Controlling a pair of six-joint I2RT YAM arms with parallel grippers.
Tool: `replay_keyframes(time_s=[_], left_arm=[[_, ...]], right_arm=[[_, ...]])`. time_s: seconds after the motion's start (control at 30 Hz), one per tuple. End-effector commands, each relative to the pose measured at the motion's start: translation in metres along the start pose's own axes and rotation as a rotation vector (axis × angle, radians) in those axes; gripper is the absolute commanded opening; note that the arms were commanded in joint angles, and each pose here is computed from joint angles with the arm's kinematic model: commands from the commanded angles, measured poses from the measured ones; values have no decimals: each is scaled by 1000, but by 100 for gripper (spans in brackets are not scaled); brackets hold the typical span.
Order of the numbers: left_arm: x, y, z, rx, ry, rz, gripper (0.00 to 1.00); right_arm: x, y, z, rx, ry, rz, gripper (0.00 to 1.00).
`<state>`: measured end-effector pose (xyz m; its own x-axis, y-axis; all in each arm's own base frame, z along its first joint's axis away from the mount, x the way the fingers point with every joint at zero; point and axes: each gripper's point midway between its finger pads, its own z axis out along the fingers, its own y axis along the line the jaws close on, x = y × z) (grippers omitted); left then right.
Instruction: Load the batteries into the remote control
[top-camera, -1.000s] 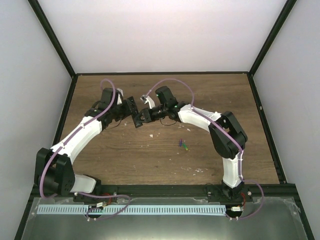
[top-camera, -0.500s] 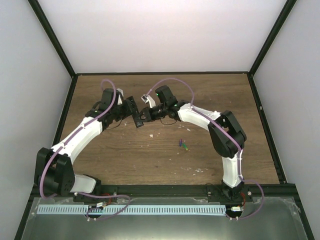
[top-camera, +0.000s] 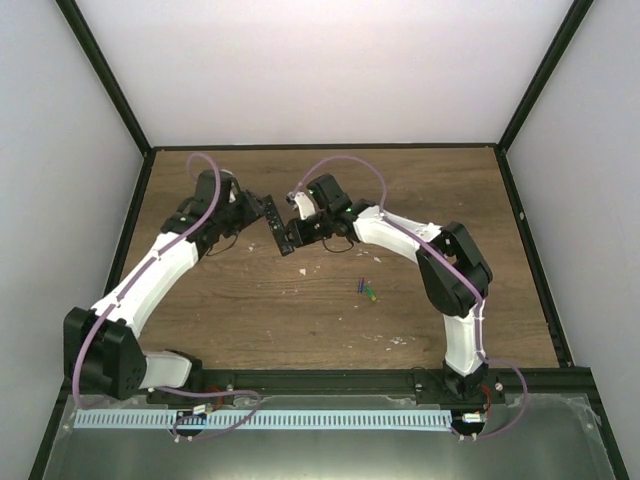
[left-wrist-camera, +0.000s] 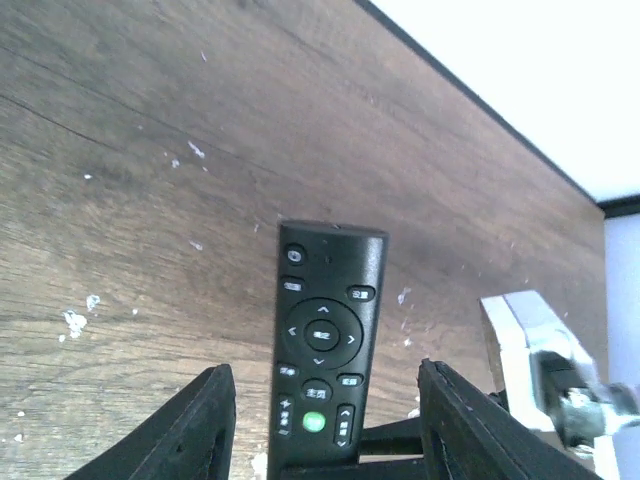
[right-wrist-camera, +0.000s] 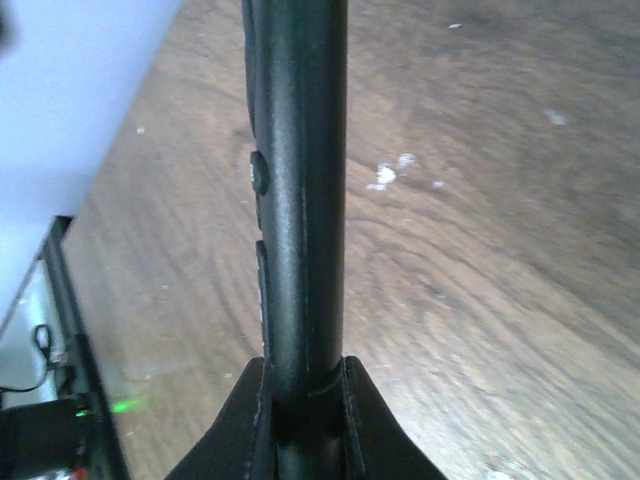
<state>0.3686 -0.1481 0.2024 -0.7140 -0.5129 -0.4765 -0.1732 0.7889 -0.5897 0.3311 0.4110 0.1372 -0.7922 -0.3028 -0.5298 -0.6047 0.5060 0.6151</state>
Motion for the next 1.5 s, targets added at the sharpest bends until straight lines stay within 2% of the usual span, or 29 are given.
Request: replay_keyframes(time_s=[0.0, 0.13, 0.27, 0.57, 0.7, 0.83, 1.0, 1.23, 1.47], left_arm=[[-27, 4, -28, -15, -86, -120, 52], [-44, 13, -47, 20, -139, -243, 52], [-57, 0, -67, 102, -197, -300, 52], [-45, -20, -54, 234, -97, -431, 52], [-40, -23, -48, 255, -84, -464, 52], [-27, -30, -41, 258, -74, -461, 52], [-4, -34, -27, 250, -24, -476, 52], [0, -30, -30, 232, -72, -470, 51], [-1, -34, -37, 282, -118, -454, 52]], right_arm=[[-17, -7, -29, 167, -68, -91, 1], [-22, -27, -54, 375, -103, -197, 1], [-33, -42, -85, 639, -178, -364, 1], [-45, -35, -123, 1119, -302, -823, 1], [-47, -36, -136, 1274, -335, -861, 1], [-46, -35, -141, 1353, -351, -846, 1], [-45, -17, -131, 1332, -389, -909, 1], [-35, -13, -113, 1286, -350, -933, 1], [-21, -13, -101, 1228, -310, -931, 1]])
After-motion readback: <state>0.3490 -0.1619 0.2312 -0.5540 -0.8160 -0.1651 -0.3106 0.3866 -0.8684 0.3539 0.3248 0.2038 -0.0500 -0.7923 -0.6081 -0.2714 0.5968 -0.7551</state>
